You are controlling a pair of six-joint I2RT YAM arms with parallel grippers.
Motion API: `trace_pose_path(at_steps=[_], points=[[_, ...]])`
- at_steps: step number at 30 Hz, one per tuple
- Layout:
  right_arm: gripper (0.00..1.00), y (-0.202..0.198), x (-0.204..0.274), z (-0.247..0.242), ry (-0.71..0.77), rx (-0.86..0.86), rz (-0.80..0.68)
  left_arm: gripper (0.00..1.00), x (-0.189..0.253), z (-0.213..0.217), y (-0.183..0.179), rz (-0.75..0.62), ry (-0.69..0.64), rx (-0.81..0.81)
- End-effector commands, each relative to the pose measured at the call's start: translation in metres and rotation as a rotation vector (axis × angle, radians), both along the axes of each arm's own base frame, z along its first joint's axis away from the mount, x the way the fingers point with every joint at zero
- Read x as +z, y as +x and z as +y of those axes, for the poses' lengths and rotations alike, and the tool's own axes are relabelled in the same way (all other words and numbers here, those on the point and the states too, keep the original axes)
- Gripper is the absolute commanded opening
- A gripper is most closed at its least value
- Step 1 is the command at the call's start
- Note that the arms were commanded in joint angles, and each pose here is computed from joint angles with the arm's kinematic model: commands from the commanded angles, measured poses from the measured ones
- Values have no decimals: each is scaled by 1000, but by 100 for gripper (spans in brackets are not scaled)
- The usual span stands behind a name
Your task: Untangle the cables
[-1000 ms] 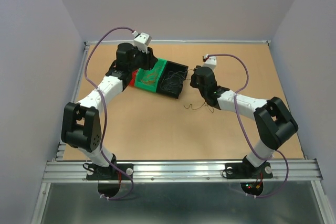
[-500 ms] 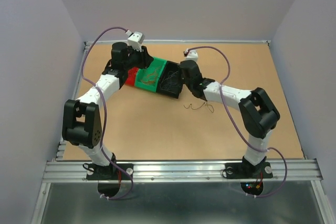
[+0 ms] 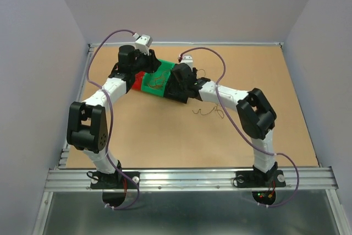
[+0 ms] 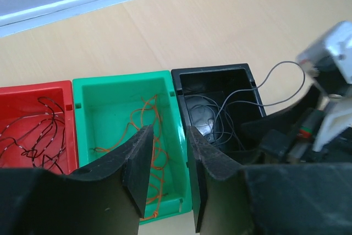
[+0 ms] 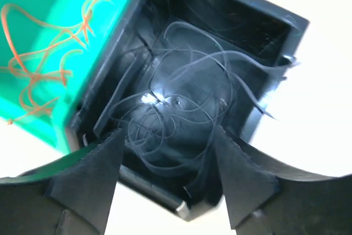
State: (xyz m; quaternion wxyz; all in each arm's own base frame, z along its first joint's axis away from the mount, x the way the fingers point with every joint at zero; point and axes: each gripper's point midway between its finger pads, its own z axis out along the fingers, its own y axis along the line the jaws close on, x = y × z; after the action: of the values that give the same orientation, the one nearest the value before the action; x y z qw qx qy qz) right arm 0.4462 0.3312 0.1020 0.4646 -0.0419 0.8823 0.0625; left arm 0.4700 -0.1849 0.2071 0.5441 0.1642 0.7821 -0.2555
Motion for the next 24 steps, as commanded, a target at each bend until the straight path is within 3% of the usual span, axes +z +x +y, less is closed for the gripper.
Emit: trace_pose_path(at_steps=[1, 3, 6, 11, 18, 24], points=[[75, -6, 79, -27, 67, -40, -162, 42, 31, 4, -1, -97, -13, 4], [75, -2, 86, -46, 88, -67, -167, 42, 33, 4, -1, -102, -14, 5], [76, 9, 91, -77, 234, -68, -140, 42, 32, 4, -2, -105, -13, 6], [88, 12, 79, -112, 247, -89, -151, 42, 31, 4, 0, -103, -9, 7], [85, 21, 61, -127, 287, -98, -132, 44, 37, 18, 5, -114, -8, 80], [79, 33, 56, -110, 340, -33, -147, 49, 44, 77, 26, -97, -43, 241]])
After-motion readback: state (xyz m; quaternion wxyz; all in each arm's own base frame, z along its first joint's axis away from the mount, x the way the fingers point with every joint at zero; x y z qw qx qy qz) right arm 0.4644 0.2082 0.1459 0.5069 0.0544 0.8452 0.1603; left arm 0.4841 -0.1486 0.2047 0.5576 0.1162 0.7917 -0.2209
